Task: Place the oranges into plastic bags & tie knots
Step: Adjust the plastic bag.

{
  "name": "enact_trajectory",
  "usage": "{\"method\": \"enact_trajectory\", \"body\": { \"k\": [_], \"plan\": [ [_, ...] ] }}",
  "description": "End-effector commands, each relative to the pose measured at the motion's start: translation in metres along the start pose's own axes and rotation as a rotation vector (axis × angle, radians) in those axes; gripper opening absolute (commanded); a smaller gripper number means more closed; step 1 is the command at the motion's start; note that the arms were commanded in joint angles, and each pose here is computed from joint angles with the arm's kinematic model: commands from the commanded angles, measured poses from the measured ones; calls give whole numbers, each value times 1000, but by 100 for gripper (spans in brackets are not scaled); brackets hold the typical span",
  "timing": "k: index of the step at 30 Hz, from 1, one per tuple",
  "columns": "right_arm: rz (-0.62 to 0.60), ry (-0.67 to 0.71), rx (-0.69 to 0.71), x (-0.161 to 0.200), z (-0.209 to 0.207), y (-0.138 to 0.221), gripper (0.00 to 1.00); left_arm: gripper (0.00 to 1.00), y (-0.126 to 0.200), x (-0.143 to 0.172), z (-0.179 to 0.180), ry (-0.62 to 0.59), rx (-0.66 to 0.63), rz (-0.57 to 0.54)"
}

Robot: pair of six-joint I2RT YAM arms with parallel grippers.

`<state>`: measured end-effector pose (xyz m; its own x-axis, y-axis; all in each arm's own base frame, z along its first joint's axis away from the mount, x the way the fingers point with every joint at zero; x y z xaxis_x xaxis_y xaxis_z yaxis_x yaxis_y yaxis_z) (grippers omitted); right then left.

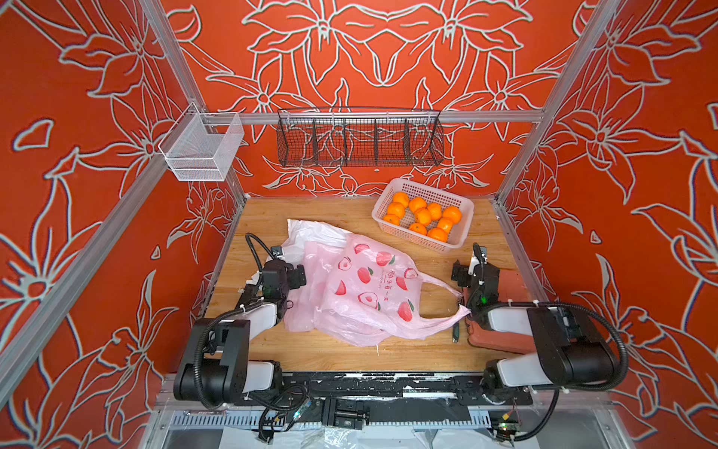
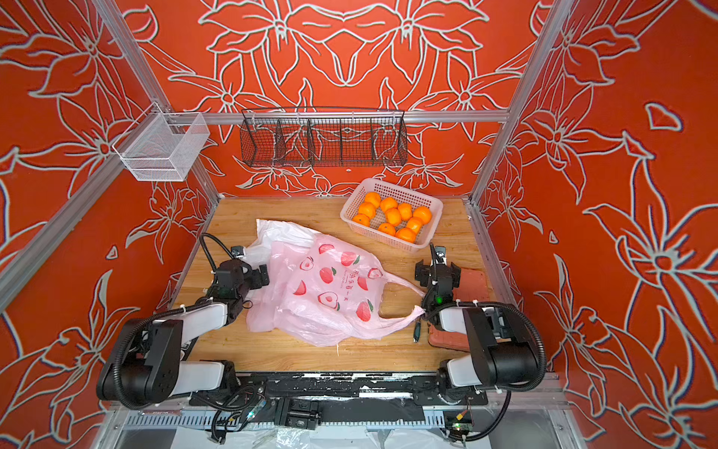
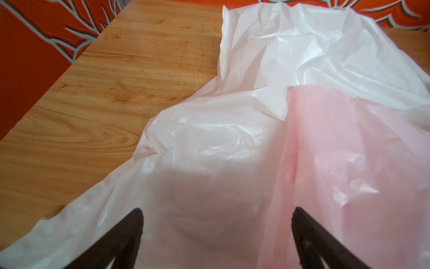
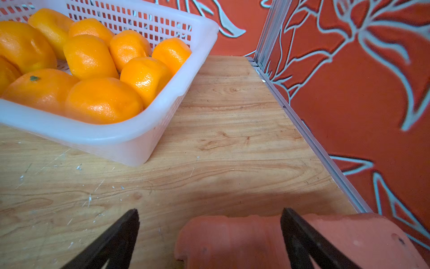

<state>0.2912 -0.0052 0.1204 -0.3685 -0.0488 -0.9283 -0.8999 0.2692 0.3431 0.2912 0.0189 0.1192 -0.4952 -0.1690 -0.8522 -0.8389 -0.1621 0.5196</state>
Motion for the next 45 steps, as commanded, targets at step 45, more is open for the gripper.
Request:
{"method": "enact_trajectory", "body": {
  "k": [45],
  "plan": [
    [63,-80,154,-34,-22,19,98,97,35,-41,17,147,-285,74]
  ]
}}
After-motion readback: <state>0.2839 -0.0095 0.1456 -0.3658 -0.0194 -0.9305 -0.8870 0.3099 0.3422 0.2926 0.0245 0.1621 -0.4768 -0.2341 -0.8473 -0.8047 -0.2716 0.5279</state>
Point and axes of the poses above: each gripper's point midway between its finger pads, its own y axis back along the fingers, its own z axis along the line the jaws close on, x = y × z, the point moved 8 cm from there along y, back along the fingers, and after that the axes turned 2 degrees about y, right-handed, at the moved point
